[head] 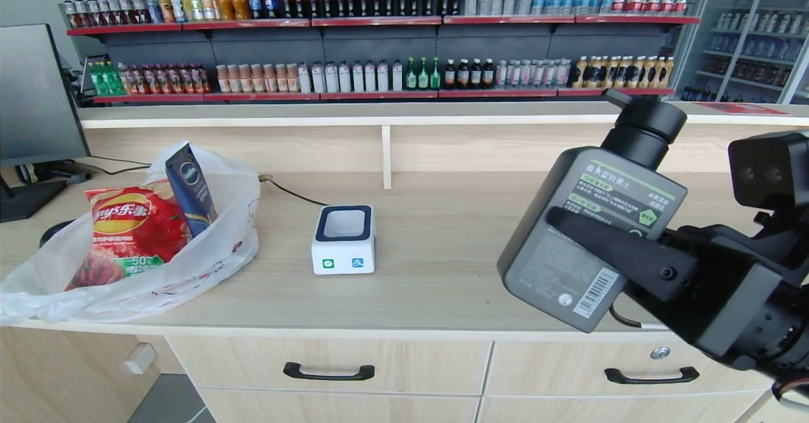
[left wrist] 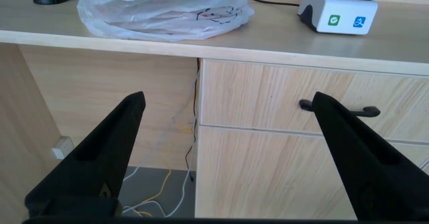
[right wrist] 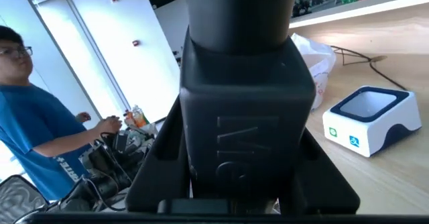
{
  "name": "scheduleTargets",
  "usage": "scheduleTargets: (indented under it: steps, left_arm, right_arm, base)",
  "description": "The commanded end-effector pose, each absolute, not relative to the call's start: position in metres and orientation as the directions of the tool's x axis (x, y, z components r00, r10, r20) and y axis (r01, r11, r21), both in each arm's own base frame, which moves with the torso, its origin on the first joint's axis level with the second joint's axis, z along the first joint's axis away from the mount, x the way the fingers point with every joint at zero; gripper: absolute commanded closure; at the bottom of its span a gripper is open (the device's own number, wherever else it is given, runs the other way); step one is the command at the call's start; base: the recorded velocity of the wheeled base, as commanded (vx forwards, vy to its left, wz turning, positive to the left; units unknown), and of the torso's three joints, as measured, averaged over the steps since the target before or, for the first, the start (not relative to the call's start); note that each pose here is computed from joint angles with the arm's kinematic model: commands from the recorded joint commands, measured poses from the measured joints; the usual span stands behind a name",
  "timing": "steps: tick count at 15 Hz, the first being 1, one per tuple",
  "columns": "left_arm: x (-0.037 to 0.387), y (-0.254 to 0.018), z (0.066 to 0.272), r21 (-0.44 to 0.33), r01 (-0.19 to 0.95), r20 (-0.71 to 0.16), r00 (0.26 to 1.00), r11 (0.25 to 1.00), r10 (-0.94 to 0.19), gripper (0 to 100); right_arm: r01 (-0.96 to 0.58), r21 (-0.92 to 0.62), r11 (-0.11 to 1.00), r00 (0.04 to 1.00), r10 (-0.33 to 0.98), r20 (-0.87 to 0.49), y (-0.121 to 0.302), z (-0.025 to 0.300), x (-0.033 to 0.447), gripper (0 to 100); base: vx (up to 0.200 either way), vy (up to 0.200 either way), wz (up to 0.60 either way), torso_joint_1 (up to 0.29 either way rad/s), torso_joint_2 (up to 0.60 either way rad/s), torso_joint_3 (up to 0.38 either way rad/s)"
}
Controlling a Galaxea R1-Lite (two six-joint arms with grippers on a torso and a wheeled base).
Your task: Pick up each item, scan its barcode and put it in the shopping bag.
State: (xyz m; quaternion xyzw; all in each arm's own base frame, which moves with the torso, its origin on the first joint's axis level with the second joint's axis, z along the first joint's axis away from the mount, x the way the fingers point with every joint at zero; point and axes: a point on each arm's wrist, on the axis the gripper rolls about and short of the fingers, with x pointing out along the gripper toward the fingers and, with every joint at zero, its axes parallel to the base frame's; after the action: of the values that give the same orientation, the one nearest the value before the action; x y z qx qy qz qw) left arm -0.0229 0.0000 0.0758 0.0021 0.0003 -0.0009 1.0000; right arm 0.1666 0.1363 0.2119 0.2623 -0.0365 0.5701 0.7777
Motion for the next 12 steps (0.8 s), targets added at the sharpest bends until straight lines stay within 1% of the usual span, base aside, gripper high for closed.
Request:
scheduleTargets:
  steps: [1, 4, 7, 12]
  left_arm:
    - [-0.023, 0.000, 0.075, 0.005, 0.002, -0.002, 1.000, 1.000, -0.002, 0]
    - [-0.023, 0.000, 0.075, 0.005, 0.002, -0.002, 1.000, 1.000, -0.002, 0]
    - [-0.023, 0.000, 0.076, 0.005, 0.002, 0.000, 1.000, 1.000, -0.002, 0]
    - [-0.023, 0.000, 0.076, 0.005, 0.002, 0.000, 1.000, 1.000, -0.002, 0]
  right_arm:
    - [-0.906, 0.367, 0.210, 0.345, 0.870, 0.354, 0.137, 0.211, 0.167, 100]
    - [-0.902, 0.382, 0.202, 0.340, 0.878, 0.338, 0.135, 0.206, 0.160, 100]
    - [-0.911, 0.371, 0.178, 0.314, 0.884, 0.346, 0.138, 0.209, 0.155, 100]
    - [-0.911, 0.372, 0.180, 0.316, 0.884, 0.345, 0.138, 0.208, 0.155, 100]
  base:
    - [0.000, 0.000, 0.00, 0.000, 0.00, 0.000]
    - [0.000, 0.000, 0.00, 0.000, 0.00, 0.000]
    - [0.000, 0.000, 0.00, 0.000, 0.00, 0.000]
    - [0.000, 0.000, 0.00, 0.000, 0.00, 0.000]
